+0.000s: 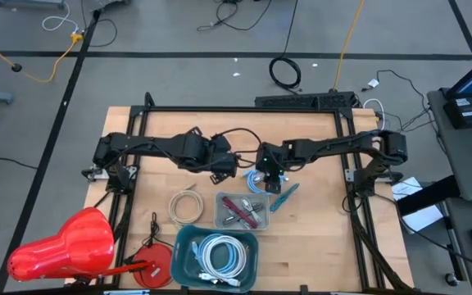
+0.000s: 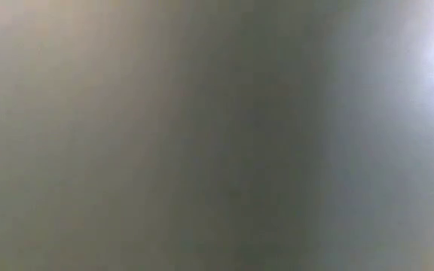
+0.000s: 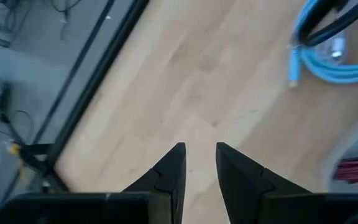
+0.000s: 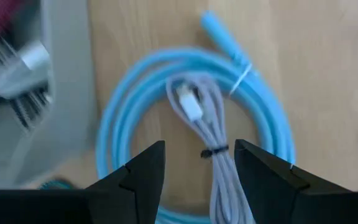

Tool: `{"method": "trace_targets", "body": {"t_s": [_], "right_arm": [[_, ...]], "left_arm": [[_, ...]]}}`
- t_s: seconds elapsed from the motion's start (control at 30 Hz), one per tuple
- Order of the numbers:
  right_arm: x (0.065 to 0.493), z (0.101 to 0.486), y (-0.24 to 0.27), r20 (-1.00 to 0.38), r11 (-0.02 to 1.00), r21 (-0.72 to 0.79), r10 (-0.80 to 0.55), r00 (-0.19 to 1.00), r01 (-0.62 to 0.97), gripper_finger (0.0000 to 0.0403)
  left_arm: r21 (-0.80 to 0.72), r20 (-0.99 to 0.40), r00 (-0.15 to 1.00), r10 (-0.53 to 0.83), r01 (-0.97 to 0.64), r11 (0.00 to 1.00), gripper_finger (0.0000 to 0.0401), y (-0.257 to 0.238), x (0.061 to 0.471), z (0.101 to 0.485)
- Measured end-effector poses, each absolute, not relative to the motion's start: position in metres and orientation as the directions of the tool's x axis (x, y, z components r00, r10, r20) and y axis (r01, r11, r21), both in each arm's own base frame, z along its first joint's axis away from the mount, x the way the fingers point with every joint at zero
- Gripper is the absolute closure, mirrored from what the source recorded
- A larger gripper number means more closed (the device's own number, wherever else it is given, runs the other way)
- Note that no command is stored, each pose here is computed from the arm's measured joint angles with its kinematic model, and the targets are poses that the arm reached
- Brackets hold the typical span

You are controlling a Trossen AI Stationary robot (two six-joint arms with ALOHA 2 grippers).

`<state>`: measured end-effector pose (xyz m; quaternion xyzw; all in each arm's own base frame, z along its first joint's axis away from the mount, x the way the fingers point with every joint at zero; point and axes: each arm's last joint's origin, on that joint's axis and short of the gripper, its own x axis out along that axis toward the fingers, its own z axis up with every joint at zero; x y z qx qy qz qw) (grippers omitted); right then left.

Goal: Pick & Place USB Port
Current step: Put the light violet charger cable into the gray bin

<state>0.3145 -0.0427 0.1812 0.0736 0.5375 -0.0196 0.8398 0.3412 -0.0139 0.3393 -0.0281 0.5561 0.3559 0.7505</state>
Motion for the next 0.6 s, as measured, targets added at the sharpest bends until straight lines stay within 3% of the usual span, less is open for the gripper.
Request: {"method": "trace_targets", "body": {"t_s": [0.4,0.5,0.6], "right_arm": [[0.322,0.142,-0.043,-0.950,0.995,0.083,0.061,0.306,0.060,0.0223],[0.324,0.136,-0.044,-0.957,0.994,0.079,0.055,0.286,0.072,0.0254],[0.324,0.134,-0.045,-0.960,0.994,0.070,0.044,0.278,0.085,0.0315]], "left_arm": [[0.255,-0.873,0.190,0.449,-0.606,0.753,0.0309,-0.051,0.339,0.339],[0.243,-0.873,0.199,0.444,-0.613,0.752,0.0309,-0.058,0.338,0.339],[0.230,-0.873,0.207,0.441,-0.623,0.747,0.0309,-0.062,0.338,0.339]]}}
